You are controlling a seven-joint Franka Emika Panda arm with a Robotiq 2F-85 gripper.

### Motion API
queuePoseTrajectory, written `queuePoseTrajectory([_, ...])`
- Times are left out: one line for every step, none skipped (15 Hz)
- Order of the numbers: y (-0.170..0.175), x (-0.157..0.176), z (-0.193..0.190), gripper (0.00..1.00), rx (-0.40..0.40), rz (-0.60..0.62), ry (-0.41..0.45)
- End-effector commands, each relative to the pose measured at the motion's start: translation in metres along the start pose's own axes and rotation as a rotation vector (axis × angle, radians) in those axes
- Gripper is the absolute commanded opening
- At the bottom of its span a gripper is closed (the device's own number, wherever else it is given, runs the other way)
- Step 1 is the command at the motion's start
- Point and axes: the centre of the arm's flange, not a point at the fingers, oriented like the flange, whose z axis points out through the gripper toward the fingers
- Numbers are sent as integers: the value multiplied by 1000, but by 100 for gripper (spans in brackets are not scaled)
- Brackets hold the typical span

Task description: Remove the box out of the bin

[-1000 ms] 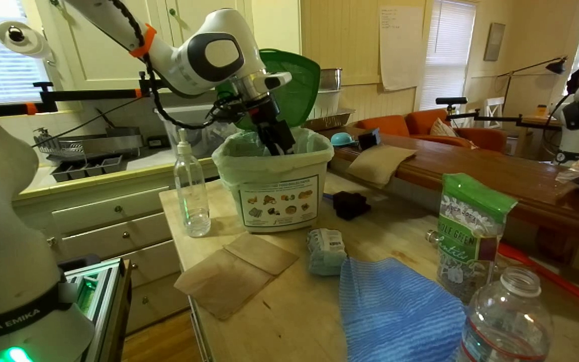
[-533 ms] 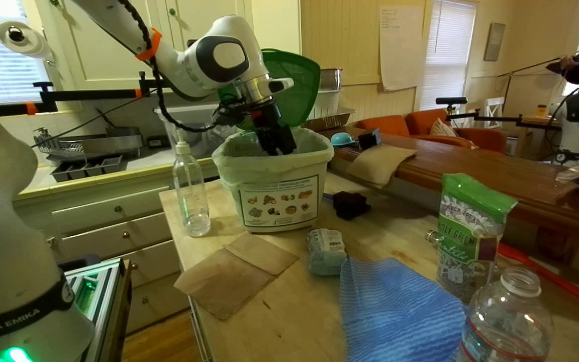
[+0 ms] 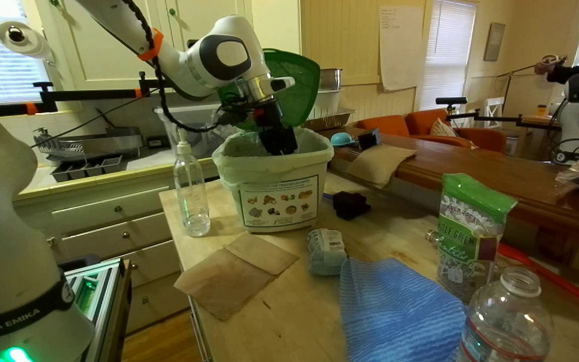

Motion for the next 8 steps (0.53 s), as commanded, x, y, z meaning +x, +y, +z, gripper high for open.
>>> queuePoseTrajectory([-5, 5, 3, 48, -22, -9, -20])
queuePoseTrajectory([-5, 5, 2, 50, -23, -8, -20])
queuePoseTrajectory([-5, 5, 2, 49, -22, -9, -19])
queuePoseTrajectory([-5, 5, 1, 48, -23, -8, -17])
queuePoseTrajectory([-5, 5, 0, 48, -24, -7, -16])
queuePoseTrajectory([-4, 5, -1, 47, -25, -6, -14])
queuePoseTrajectory([-4, 5, -1, 47, -26, -6, -13])
queuePoseTrajectory([-3, 6, -2, 46, -27, -5, -11])
